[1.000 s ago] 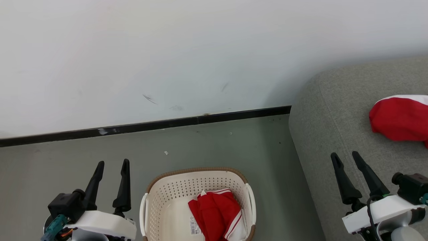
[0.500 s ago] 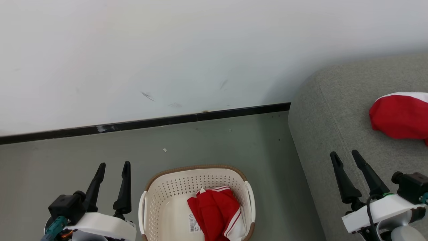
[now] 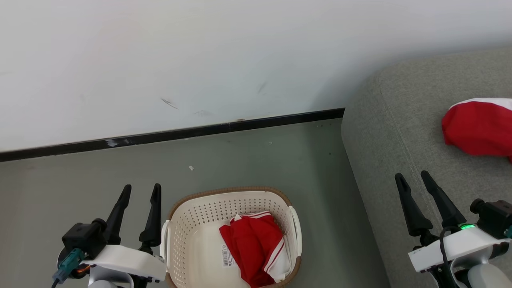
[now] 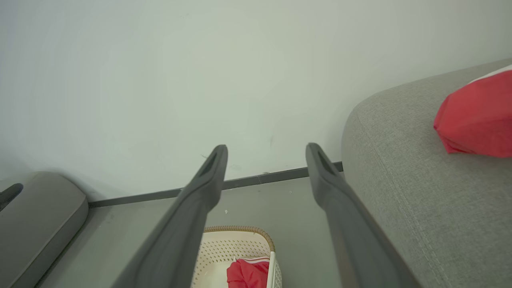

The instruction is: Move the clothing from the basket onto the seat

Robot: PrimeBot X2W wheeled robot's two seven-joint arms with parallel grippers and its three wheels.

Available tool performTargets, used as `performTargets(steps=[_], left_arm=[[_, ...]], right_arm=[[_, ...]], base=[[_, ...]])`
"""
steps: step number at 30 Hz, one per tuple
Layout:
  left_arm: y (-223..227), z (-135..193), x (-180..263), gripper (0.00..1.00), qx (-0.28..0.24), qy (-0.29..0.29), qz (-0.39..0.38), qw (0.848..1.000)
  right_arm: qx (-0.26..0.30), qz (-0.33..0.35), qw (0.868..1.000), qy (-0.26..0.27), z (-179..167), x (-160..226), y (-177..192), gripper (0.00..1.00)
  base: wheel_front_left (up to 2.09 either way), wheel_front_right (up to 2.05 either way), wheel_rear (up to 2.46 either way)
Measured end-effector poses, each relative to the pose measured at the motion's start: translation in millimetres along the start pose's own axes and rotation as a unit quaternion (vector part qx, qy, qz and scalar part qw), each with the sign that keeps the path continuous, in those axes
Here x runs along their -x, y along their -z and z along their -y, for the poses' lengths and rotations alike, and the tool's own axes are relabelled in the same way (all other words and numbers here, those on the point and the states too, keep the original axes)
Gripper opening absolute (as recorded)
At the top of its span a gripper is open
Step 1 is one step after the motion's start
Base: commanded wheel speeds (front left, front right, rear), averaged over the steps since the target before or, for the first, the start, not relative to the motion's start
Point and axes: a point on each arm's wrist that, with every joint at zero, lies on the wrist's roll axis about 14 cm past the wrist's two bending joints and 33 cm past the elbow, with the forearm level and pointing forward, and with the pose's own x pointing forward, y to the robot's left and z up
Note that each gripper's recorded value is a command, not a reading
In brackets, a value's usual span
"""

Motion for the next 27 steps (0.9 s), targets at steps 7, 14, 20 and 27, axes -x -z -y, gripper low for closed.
performTargets(steps=[7, 14, 20, 27], left_arm=[[15, 4, -9, 1.0, 0.001, 0.009, -0.019, 1.0], [29, 11, -19, 1.0, 0.003, 0.025, -0.038, 0.999], [46, 16, -26, 1.0, 0.005, 0.038, -0.059, 0.998], [67, 24, -37, 1.0, -0.001, 0.057, -0.083, 0.995]], right_arm=[[0.001, 0.0, 1.0, 0.005, 5, -7, 1, 1.0], [0.002, -0.007, 1.0, 0.012, 10, -11, 7, 1.0], [0.003, -0.013, 1.0, 0.021, 17, -13, 12, 1.0], [0.004, -0.009, 0.999, 0.032, 25, -24, 12, 1.0]], base=[[0.0, 0.0, 0.0], [0.0, 0.0, 0.0], [0.0, 0.0, 0.0], [0.0, 0.0, 0.0]])
